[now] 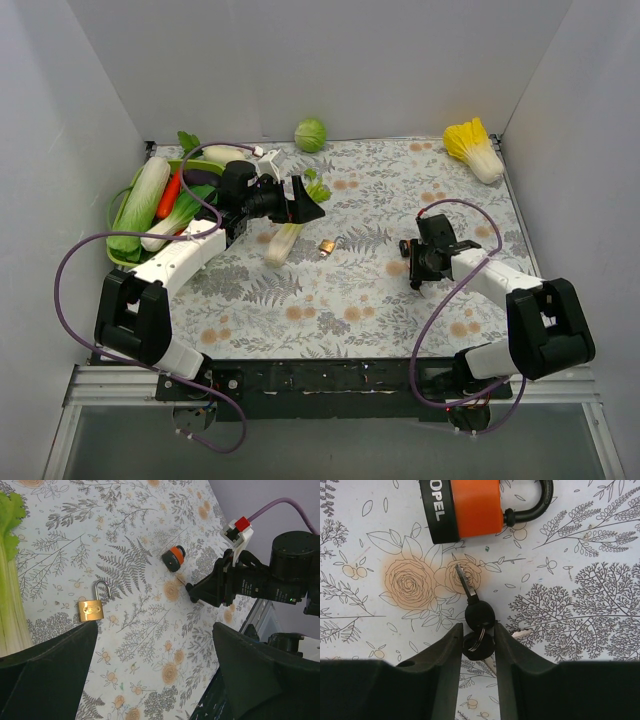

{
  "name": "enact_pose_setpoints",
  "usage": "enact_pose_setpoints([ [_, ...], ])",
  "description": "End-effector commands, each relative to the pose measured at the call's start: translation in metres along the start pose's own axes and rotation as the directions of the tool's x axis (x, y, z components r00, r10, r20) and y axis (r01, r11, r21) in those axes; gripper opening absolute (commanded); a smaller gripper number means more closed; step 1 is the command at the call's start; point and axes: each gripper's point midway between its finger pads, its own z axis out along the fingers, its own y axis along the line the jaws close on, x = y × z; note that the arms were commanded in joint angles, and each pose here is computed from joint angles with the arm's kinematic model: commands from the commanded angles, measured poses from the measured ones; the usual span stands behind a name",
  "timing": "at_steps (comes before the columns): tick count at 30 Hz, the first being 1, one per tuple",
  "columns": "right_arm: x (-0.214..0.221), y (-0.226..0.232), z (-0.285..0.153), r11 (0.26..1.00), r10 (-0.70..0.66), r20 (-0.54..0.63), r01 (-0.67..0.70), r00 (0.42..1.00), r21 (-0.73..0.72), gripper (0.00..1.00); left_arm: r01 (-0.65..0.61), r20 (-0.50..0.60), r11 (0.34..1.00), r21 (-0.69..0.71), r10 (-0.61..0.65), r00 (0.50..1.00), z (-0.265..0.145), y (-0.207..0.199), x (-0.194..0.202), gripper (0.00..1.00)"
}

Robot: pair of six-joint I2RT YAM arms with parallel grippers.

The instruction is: Unlock with the key

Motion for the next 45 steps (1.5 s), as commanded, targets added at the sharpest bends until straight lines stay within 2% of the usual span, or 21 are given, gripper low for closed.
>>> enact_pose_setpoints([
  [1,0.000,-0.001,0.005,1.000,0.016,0.005,-0.016,1.000,0.004,0.36,-0.030,0.023,0.999,0.026,0.029,0.999,-0.004,-0.010,-0.007,0.98],
  [5,-0.001,0.000,0.004,1.000,0.020,0.004,-0.020,1.000,0.002,0.28,-0.039,0.028,0.999,0.017,0.038,0.999,-0.005,-0.009,-0.008,0.98],
  [9,-0.004,0.001,-0.001,1.000,0.026,0.020,-0.026,0.999,-0.005,0.14,-0.038,0.026,0.999,0.016,0.038,0.999,-0.005,-0.008,-0.008,0.98],
  [14,-0.009,0.001,-0.007,1.000,0.027,0.037,-0.027,0.999,-0.002,0.02,-0.048,0.029,0.999,0.023,0.047,0.998,-0.006,-0.011,-0.009,0.98],
  [21,-0.023,0.009,-0.025,0.999,0.028,0.090,-0.023,0.996,-0.049,0.01,-0.065,0.032,0.996,0.059,0.064,0.997,-0.008,-0.017,-0.009,0.98],
  [26,-0.046,0.032,-0.052,0.983,0.001,0.192,0.034,0.981,-0.180,0.01,-0.085,0.029,0.979,0.183,0.082,0.996,-0.012,-0.039,-0.006,0.98],
  [30,-0.064,0.057,-0.085,0.945,-0.023,0.301,0.119,0.953,-0.304,0.01,-0.085,0.010,0.953,0.291,0.086,0.996,-0.016,-0.055,0.001,0.98],
  [36,-0.071,0.090,-0.119,0.862,-0.040,0.365,0.216,0.930,-0.458,0.01,-0.088,-0.045,0.894,0.440,0.120,0.992,-0.019,-0.080,0.017,0.98],
  [40,-0.073,0.119,-0.149,0.751,-0.031,0.395,0.282,0.918,-0.597,0.01,-0.123,-0.068,0.856,0.502,0.181,0.981,-0.019,-0.097,0.034,0.98],
  [45,-0.082,0.141,-0.186,0.640,0.000,0.444,0.341,0.896,-0.689,0.01,-0.150,-0.105,0.803,0.577,0.255,0.961,-0.017,-0.122,0.061,0.98],
])
